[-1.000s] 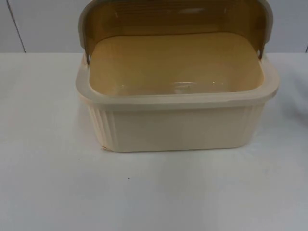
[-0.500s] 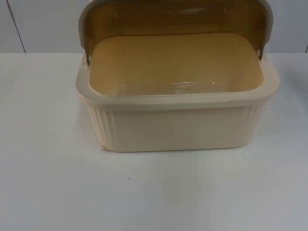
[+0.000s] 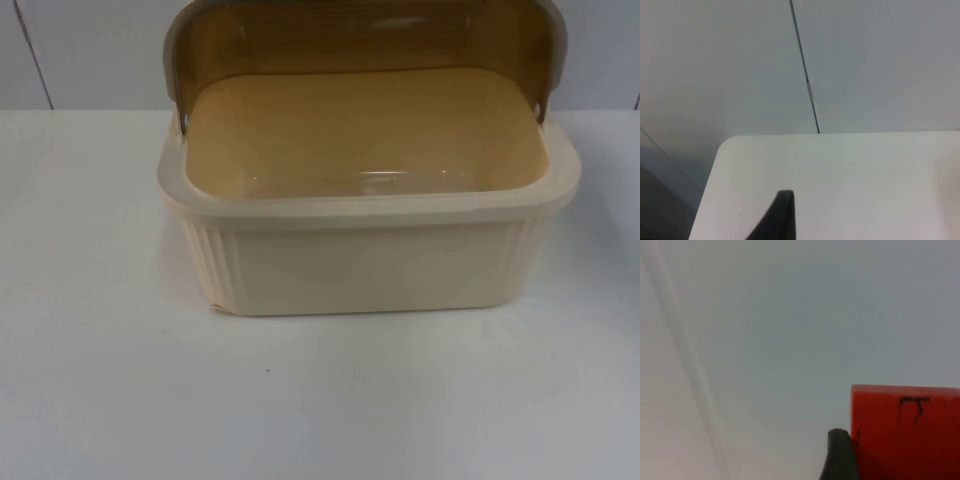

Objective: Open the box lid with the left hand, place the block into the box with the right hand, then close the box lid with the left hand.

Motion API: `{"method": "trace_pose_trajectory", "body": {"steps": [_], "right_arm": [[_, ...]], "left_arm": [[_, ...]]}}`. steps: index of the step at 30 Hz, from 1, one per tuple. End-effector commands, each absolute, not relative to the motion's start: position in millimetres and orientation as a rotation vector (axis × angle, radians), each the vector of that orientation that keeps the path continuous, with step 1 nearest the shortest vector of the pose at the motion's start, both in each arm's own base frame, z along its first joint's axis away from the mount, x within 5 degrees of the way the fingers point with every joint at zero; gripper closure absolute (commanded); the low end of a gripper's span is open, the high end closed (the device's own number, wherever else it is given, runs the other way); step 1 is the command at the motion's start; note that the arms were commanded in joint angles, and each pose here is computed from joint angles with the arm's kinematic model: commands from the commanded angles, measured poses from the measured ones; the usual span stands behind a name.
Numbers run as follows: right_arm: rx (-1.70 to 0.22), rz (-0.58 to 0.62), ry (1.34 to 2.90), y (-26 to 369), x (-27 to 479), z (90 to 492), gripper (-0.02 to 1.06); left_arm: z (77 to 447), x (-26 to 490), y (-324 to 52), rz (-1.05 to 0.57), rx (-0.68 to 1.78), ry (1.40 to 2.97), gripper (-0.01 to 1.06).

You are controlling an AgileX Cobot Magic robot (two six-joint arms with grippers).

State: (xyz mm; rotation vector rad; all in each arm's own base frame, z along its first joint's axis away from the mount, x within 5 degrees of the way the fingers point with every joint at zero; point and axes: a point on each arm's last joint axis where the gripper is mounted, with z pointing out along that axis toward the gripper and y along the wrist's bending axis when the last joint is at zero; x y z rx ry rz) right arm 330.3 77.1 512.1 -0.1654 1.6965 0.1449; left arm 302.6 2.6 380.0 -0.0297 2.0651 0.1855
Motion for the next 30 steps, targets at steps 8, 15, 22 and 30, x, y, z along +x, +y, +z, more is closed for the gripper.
{"method": "trace_pose_trajectory", "body": {"steps": [8, 15, 22, 30], "right_arm": [[-0.466, 0.366, 1.599, 163.9, 303.5, 514.2, 1.05], [-0.639, 0.424, 1.673, 212.5, 295.9, 488.8, 1.05], [-0.722, 0.489, 1.777, 242.1, 297.7, 432.0, 1.05], [-0.77, 0.408, 1.854, 239.7, 299.8, 340.1, 1.05]], "left_arm": [[382.2, 303.2, 2.3, 0.171, -0.035, 2.048, 0.0], [382.2, 303.2, 2.3, 0.171, -0.035, 2.048, 0.0], [382.2, 303.2, 2.3, 0.171, -0.035, 2.048, 0.0], [382.2, 303.2, 2.3, 0.171, -0.035, 2.048, 0.0]]}}
